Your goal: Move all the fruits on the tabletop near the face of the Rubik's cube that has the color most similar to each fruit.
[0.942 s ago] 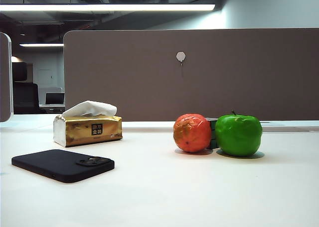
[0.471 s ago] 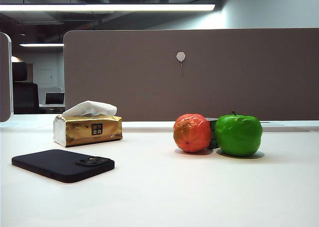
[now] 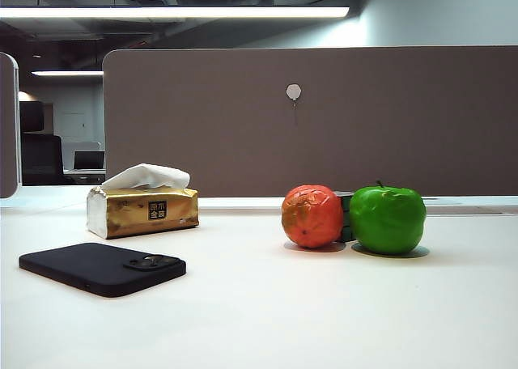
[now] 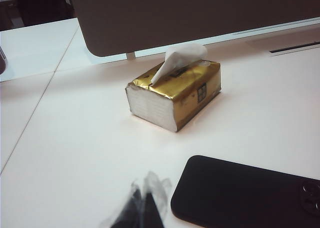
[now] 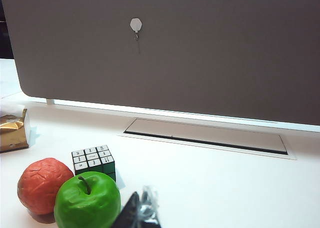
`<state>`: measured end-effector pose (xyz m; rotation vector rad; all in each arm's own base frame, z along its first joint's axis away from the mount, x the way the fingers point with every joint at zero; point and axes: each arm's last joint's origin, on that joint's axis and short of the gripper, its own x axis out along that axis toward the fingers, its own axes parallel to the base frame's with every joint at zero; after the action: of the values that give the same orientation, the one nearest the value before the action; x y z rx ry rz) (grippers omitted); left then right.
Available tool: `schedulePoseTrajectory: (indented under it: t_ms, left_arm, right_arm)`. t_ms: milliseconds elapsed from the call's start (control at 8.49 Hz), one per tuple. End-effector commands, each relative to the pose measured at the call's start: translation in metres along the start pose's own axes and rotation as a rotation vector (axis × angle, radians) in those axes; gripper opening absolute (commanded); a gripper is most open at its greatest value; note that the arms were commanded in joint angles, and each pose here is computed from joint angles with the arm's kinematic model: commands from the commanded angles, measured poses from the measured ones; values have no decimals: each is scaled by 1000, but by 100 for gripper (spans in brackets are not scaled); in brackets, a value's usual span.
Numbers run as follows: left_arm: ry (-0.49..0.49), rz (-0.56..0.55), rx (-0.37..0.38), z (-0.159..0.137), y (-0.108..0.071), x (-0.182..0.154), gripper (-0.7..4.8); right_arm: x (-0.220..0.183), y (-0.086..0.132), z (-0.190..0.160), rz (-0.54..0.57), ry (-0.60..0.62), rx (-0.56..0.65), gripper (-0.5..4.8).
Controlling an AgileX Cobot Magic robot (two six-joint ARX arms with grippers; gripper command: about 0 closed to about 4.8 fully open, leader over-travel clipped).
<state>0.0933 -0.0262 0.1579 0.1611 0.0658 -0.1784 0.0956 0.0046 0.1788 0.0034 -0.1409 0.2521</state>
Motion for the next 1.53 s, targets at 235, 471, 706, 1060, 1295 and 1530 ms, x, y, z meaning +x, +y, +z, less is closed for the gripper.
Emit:
schedulePoseTrajectory:
  t_ms: [235, 471, 706, 1060, 1295, 1530]
  left_arm:
    - [-90, 20, -83, 6, 26, -1, -5]
    - [-63, 14, -162, 1, 35, -4, -6]
    - [-37, -38, -168, 0, 22, -1, -5]
    - [-36, 27, -167, 1, 24, -1, -5]
    - [-59, 98, -172, 3, 27, -1, -5]
    - [-125, 123, -197, 10, 28, -2, -5]
  right_arm:
    - [0, 1, 2, 33, -17, -3, -1]
    - [0, 1, 2, 33, -17, -4, -1]
    - [0, 1, 2, 32, -17, -8, -1]
    - [0, 1, 2, 33, -17, -8, -1]
    - [0, 1, 2, 32, -17, -8, -1]
    - [0, 1, 2, 20, -18, -62, -1]
